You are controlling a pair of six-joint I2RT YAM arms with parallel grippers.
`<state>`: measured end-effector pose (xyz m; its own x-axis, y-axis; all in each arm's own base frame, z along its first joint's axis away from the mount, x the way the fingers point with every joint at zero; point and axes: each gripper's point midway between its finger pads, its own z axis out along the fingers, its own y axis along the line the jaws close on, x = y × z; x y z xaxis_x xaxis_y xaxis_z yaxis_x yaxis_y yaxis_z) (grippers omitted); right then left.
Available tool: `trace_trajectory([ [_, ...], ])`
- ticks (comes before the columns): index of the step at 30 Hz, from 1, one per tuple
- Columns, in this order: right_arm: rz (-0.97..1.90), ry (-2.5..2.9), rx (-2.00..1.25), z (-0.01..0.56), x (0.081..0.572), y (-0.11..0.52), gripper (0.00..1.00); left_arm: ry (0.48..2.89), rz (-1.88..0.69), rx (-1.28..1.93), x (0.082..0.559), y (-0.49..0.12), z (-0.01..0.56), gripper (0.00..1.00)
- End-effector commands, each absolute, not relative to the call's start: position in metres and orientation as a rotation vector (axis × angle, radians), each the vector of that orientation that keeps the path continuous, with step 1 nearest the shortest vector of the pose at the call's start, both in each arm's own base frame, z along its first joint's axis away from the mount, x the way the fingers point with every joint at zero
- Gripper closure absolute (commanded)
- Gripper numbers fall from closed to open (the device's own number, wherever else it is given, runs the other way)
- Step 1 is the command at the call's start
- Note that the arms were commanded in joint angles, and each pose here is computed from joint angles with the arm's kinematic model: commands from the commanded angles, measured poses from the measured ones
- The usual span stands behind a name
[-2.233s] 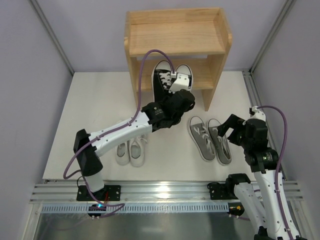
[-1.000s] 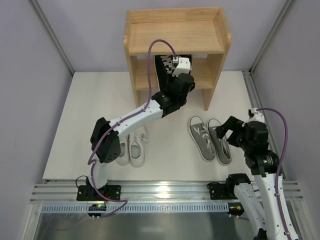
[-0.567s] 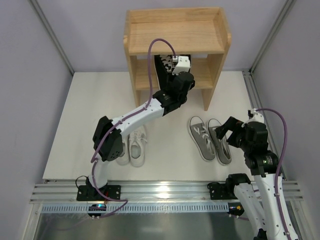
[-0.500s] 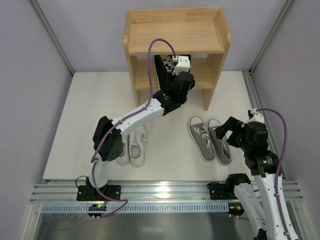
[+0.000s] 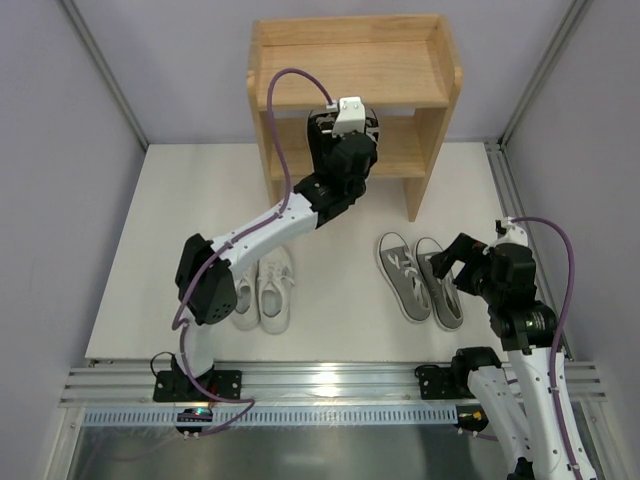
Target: Place and organize the shoes onto the shoe shelf
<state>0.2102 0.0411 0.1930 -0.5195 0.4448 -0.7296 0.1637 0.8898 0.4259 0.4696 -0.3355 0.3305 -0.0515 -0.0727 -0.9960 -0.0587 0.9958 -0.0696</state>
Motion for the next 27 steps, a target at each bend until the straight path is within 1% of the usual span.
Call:
trace_trajectory([
  [1, 0.396, 2.075, 0.423, 0.200, 0.216, 0.043, 0.03, 1.552, -0.081, -0.188, 0.458, -0.324, 0.370, 0.51],
  [3, 0.397, 2.070, 0.423, 0.201, 0.215, 0.043, 0.03, 1.550, -0.093, -0.181, 0.451, -0.324, 0.372, 0.41],
  [4, 0.398, 2.069, 0.423, 0.201, 0.215, 0.043, 0.03, 1.538, -0.105, -0.186, 0.445, -0.320, 0.382, 0.34],
  [6, 0.398, 2.063, 0.427, 0.202, 0.216, 0.042, 0.03, 1.543, -0.107, -0.167, 0.434, -0.320, 0.378, 0.27],
  [7, 0.400, 2.063, 0.428, 0.201, 0.216, 0.043, 0.03, 1.534, -0.127, -0.176, 0.425, -0.316, 0.386, 0.21],
  [9, 0.404, 2.062, 0.426, 0.202, 0.217, 0.043, 0.03, 1.550, -0.135, -0.164, 0.418, -0.311, 0.378, 0.16],
  [10, 0.406, 2.062, 0.426, 0.201, 0.217, 0.044, 0.03, 1.552, -0.151, -0.169, 0.414, -0.308, 0.379, 0.11],
  [12, 0.409, 2.060, 0.426, 0.202, 0.218, 0.044, 0.03, 1.564, -0.179, -0.164, 0.402, -0.300, 0.379, 0.07],
  [13, 0.414, 2.059, 0.426, 0.203, 0.218, 0.044, 0.03, 1.580, -0.204, -0.157, 0.396, -0.302, 0.376, 0.02],
  [14, 0.415, 2.053, 0.424, 0.205, 0.218, 0.044, 0.03, 1.593, -0.213, -0.153, 0.388, -0.295, 0.374, 0.00],
  [18, 0.425, 2.052, 0.418, 0.207, 0.217, 0.046, 0.03, 1.691, -0.229, -0.110, 0.349, -0.292, 0.350, 0.00],
  [19, 0.426, 2.056, 0.415, 0.206, 0.216, 0.046, 0.03, 1.763, -0.147, -0.078, 0.337, -0.280, 0.329, 0.00],
  [20, 0.429, 2.059, 0.414, 0.205, 0.215, 0.047, 0.03, 1.797, -0.173, -0.090, 0.320, -0.279, 0.317, 0.00],
  [22, 0.441, 2.068, 0.409, 0.204, 0.213, 0.049, 0.03, 1.877, -0.138, -0.076, 0.299, -0.266, 0.288, 0.00],
  [24, 0.447, 2.071, 0.403, 0.203, 0.213, 0.050, 0.03, 1.985, -0.104, -0.089, 0.271, -0.240, 0.245, 0.00],
  [27, 0.466, 2.073, 0.395, 0.203, 0.214, 0.053, 0.03, 2.100, -0.100, -0.198, 0.240, -0.205, 0.206, 0.00],
])
